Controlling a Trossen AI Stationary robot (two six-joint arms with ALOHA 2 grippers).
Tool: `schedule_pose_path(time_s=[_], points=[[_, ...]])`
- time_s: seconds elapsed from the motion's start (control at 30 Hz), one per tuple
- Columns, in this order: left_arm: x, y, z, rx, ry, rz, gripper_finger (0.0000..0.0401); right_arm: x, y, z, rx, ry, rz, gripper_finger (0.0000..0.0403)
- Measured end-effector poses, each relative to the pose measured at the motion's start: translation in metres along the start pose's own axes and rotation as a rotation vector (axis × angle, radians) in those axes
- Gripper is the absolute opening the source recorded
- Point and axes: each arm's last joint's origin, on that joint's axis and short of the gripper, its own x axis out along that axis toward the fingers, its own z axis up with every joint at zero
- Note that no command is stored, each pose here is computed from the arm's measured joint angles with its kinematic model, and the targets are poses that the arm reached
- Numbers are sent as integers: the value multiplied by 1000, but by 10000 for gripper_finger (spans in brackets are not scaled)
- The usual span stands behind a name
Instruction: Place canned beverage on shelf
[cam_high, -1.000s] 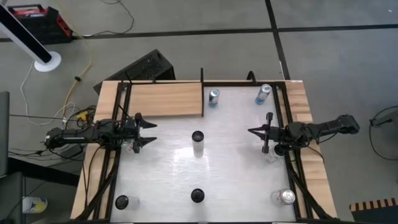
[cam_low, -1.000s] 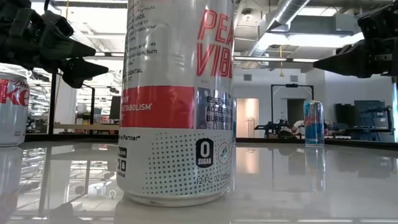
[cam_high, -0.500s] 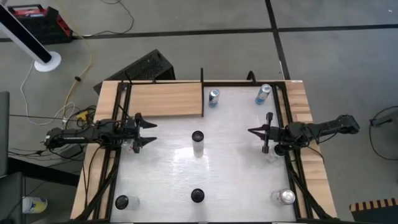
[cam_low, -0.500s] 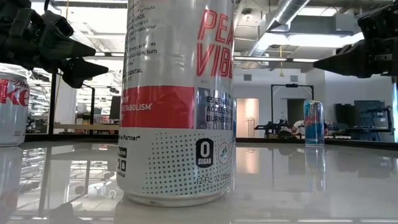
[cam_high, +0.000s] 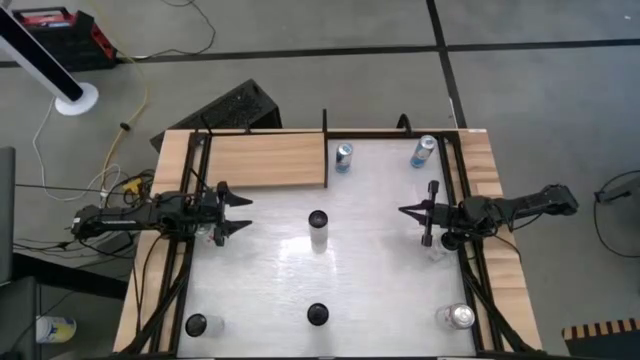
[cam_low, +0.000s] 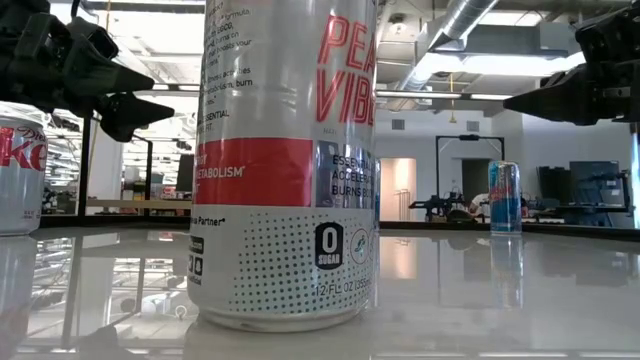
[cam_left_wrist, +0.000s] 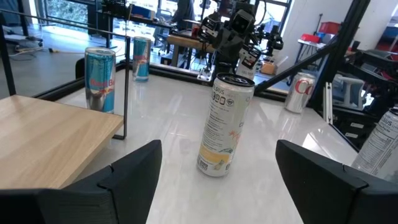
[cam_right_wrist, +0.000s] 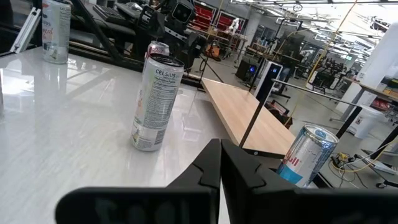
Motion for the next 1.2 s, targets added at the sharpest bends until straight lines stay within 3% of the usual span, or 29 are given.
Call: schedule_pose_path(time_s=[0.47, 0.67, 1.03, 1.2], points=[[0, -1, -1, -102, 10, -24, 300, 0, 0, 0, 0, 0, 0, 33], [0, -1, -1, -238, 14, -29, 300, 0, 0, 0, 0, 0, 0, 33], [0, 1, 1, -270, -23, 41, 300, 0, 0, 0, 0, 0, 0, 33], [0, 0, 1, -263, -20, 13, 300, 0, 0, 0, 0, 0, 0, 33]])
